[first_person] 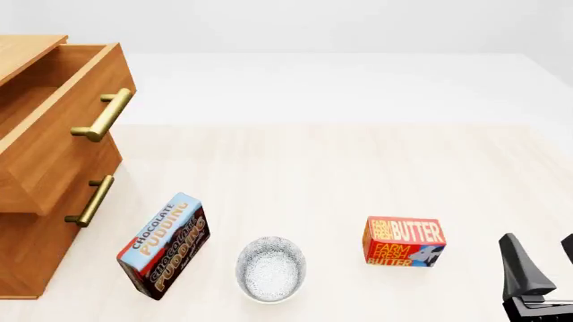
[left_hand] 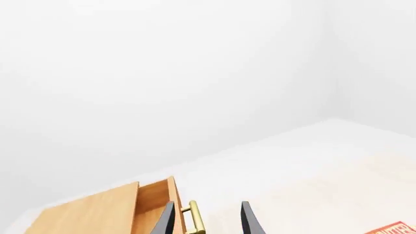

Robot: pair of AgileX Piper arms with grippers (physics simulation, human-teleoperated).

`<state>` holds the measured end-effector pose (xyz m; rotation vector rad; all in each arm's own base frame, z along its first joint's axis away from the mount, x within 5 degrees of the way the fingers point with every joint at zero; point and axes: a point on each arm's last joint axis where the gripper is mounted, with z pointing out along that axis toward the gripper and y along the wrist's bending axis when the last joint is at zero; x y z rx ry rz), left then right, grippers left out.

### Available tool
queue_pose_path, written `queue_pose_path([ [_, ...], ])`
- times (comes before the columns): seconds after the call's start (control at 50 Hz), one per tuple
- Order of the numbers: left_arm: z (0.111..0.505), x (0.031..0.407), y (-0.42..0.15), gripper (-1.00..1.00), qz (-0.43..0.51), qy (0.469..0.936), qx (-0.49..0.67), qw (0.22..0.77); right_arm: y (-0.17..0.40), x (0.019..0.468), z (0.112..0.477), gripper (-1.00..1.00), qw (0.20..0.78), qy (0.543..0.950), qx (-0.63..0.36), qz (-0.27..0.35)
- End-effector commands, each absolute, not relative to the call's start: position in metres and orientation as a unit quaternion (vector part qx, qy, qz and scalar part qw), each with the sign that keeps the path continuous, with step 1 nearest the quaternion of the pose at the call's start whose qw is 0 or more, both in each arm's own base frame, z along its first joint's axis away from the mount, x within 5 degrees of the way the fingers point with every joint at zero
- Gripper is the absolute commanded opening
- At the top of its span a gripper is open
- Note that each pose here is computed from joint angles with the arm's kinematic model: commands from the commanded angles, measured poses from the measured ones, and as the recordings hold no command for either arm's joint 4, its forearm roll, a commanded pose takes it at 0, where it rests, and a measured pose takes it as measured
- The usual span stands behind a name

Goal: Put the bowl in the top drawer of the cabinet.

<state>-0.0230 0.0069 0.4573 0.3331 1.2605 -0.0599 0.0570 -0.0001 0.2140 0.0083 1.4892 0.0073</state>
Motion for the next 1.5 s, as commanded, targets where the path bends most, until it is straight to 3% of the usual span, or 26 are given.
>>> queue_pose_path([
  [0.02, 0.489, -0.019, 0.006, 1.00, -0.050, 0.605, 0.140, 0.782, 0.000, 0.057, 0.214, 1.00, 0.735, 0.678, 0.004, 0.003],
  [0.14, 0.502, -0.005, 0.001, 1.00, -0.059, 0.640, 0.098, 0.760, 0.000, 0.057, 0.214, 1.00, 0.735, 0.678, 0.004, 0.003],
  [0.44, 0.515, 0.019, -0.003, 1.00, -0.045, 0.672, 0.080, 0.735, 0.000, 0.057, 0.214, 1.00, 0.735, 0.678, 0.004, 0.003],
  [0.64, 0.500, 0.052, -0.007, 1.00, -0.032, 0.716, 0.059, 0.694, 0.000, 0.057, 0.214, 1.00, 0.735, 0.678, 0.004, 0.003],
  [1.5, 0.459, 0.127, 0.001, 1.00, -0.004, 0.773, -0.010, 0.634, 0.000, 0.057, 0.214, 1.00, 0.735, 0.678, 0.004, 0.003],
])
